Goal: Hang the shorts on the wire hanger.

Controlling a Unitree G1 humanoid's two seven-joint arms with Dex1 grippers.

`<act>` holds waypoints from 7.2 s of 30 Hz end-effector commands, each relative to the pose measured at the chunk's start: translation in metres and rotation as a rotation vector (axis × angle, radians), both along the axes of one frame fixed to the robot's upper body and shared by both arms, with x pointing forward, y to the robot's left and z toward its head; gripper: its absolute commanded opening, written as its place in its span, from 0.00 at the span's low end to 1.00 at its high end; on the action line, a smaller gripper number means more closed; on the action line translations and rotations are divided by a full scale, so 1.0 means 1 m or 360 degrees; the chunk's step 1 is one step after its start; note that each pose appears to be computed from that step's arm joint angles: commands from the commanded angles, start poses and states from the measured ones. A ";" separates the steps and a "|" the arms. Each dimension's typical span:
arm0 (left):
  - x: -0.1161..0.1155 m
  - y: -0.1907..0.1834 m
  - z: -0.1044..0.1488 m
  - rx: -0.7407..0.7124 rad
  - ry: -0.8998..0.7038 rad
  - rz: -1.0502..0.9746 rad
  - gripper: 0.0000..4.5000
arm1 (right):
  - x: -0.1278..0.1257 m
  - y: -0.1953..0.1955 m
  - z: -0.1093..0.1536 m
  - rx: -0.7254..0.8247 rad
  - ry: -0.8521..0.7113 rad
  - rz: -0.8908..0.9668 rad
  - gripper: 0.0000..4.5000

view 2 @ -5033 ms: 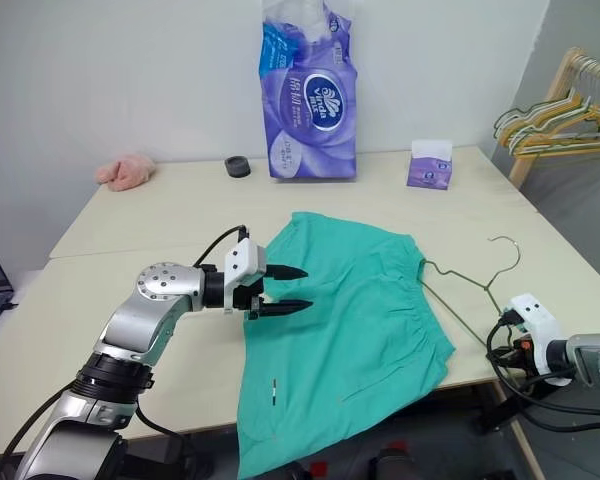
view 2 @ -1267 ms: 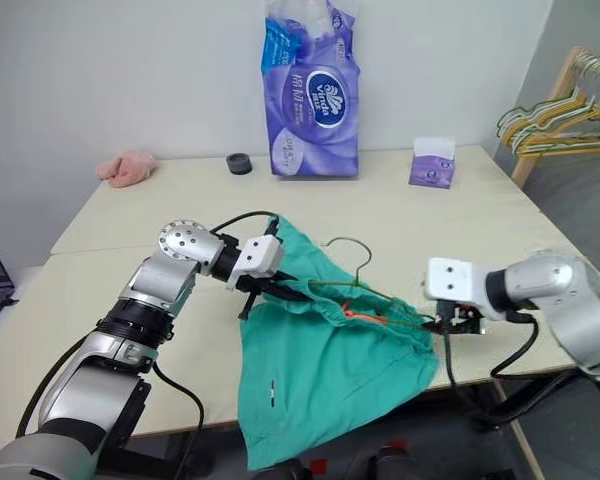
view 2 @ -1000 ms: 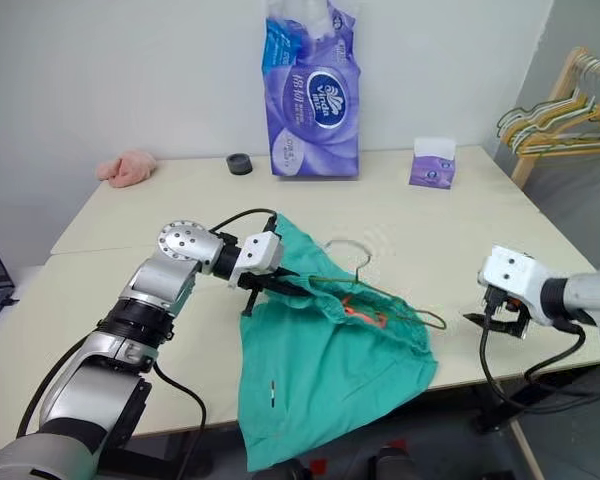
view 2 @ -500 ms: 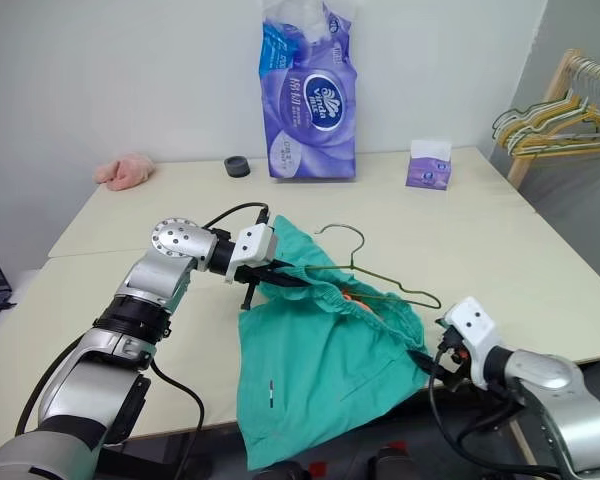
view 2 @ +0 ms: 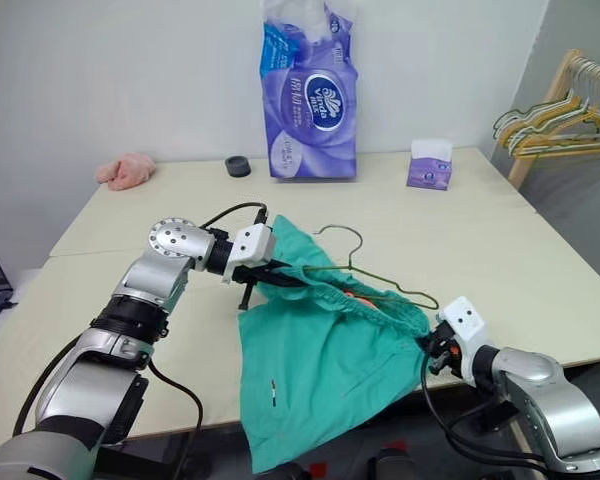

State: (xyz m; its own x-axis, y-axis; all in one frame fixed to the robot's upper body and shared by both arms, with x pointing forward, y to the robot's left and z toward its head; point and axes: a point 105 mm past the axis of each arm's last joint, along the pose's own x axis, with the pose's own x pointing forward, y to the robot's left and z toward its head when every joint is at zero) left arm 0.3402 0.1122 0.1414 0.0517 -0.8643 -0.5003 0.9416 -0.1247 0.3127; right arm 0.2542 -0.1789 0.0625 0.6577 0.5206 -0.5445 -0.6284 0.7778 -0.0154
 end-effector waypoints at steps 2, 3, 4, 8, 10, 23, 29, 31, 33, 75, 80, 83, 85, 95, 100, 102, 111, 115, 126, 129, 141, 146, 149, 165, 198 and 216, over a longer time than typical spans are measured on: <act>-0.009 0.013 0.006 0.0098 0.0021 -0.0060 0.00 | 0.006 -0.006 0.014 -0.0025 -0.0098 -0.0023 0.01; -0.008 0.017 0.004 0.0127 0.0019 -0.0051 0.00 | 0.006 -0.006 0.015 -0.0024 -0.0103 -0.0019 0.01; -0.007 0.019 0.003 0.0143 0.0012 -0.0036 0.00 | 0.007 -0.006 0.016 -0.0024 -0.0108 -0.0015 0.01; -0.003 0.021 0.000 0.0173 -0.0018 -0.0017 0.00 | 0.007 -0.005 0.018 -0.0014 -0.0115 -0.0010 0.01; -0.005 0.020 0.000 0.0154 0.0007 -0.0028 0.00 | 0.006 -0.006 0.018 -0.0016 -0.0109 -0.0016 0.01; -0.004 0.014 0.015 -0.0008 0.0085 0.0012 0.00 | 0.006 -0.022 0.010 0.0063 -0.0011 -0.0191 0.01; -0.005 0.021 0.010 0.0070 0.0073 0.0007 0.00 | 0.005 -0.022 0.011 0.0073 -0.0011 -0.0198 0.01; -0.005 0.023 0.008 0.0095 0.0066 0.0009 0.00 | 0.005 -0.022 0.011 0.0076 -0.0012 -0.0196 0.01; -0.004 0.025 0.005 0.0124 0.0048 0.0013 0.00 | 0.005 -0.022 0.012 0.0075 -0.0013 -0.0194 0.01; 0.008 0.007 -0.012 0.0241 -0.0219 0.0112 0.00 | 0.013 -0.006 0.066 -0.0577 -0.0128 0.0490 0.98; 0.008 0.005 -0.012 0.0241 -0.0219 0.0102 0.00 | 0.019 -0.009 0.058 -0.0455 -0.0089 0.0389 0.99; 0.007 0.004 -0.012 0.0242 -0.0219 0.0092 0.00 | 0.025 0.008 0.049 -0.0360 -0.0071 0.0430 0.99; 0.008 0.004 -0.011 0.0240 -0.0219 0.0092 0.00 | 0.030 0.016 0.046 -0.0331 -0.0064 0.0450 0.99; 0.006 0.001 -0.010 0.0206 -0.0215 0.0088 0.00 | 0.059 0.035 0.020 -0.0458 -0.0021 0.0611 0.99; 0.003 -0.001 -0.010 0.0172 -0.0196 0.0095 0.00 | 0.063 0.045 0.018 -0.0459 -0.0028 0.0673 0.91; 0.002 -0.001 -0.010 0.0162 -0.0185 0.0095 0.00 | 0.063 0.049 0.017 -0.0454 -0.0033 0.0688 0.80; 0.002 -0.005 -0.010 0.0123 -0.0194 0.0109 0.00 | 0.058 0.050 0.024 -0.0466 -0.0055 0.0736 0.14; 0.005 -0.007 -0.010 0.0076 -0.0198 0.0148 0.00 | 0.054 0.055 0.030 -0.0435 -0.0073 0.0759 0.01; 0.017 0.004 0.000 -0.0145 0.0021 0.0341 0.46 | 0.044 0.055 0.045 -0.0382 -0.0110 0.0753 0.00; 0.015 0.017 0.005 -0.0132 0.0107 0.0345 0.64 | 0.043 0.053 0.046 -0.0382 -0.0110 0.0747 0.00; 0.029 0.048 0.004 -0.0051 0.0161 0.0476 0.76 | 0.030 0.044 0.058 -0.0343 -0.0078 0.0767 0.00; 0.028 0.037 -0.017 0.0018 0.0090 0.0432 0.76 | 0.027 0.043 0.061 -0.0336 -0.0076 0.0768 0.00; 0.035 0.035 -0.016 -0.0023 0.0075 0.0479 0.67 | 0.026 0.044 0.061 -0.0333 -0.0073 0.0774 0.00; 0.050 0.053 -0.014 0.0023 -0.0091 0.0604 0.01 | 0.015 0.039 0.057 -0.0343 -0.0017 0.0802 0.00; 0.045 0.044 -0.022 -0.0055 -0.0122 0.0589 0.19 | 0.010 0.027 0.063 -0.0319 0.0011 0.0766 0.00; 0.030 0.041 0.051 -0.0625 -0.0066 0.0700 0.72 | 0.006 -0.001 0.063 -0.0141 0.0009 0.0303 0.00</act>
State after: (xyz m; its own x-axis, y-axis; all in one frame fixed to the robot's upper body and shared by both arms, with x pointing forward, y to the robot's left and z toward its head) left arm 0.3823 0.1716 0.1803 0.5449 -0.8242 -0.1546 0.8170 0.4803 0.3192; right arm 0.2576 -0.1758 0.1090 0.4859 0.5997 -0.6358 -0.7909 0.6113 -0.0279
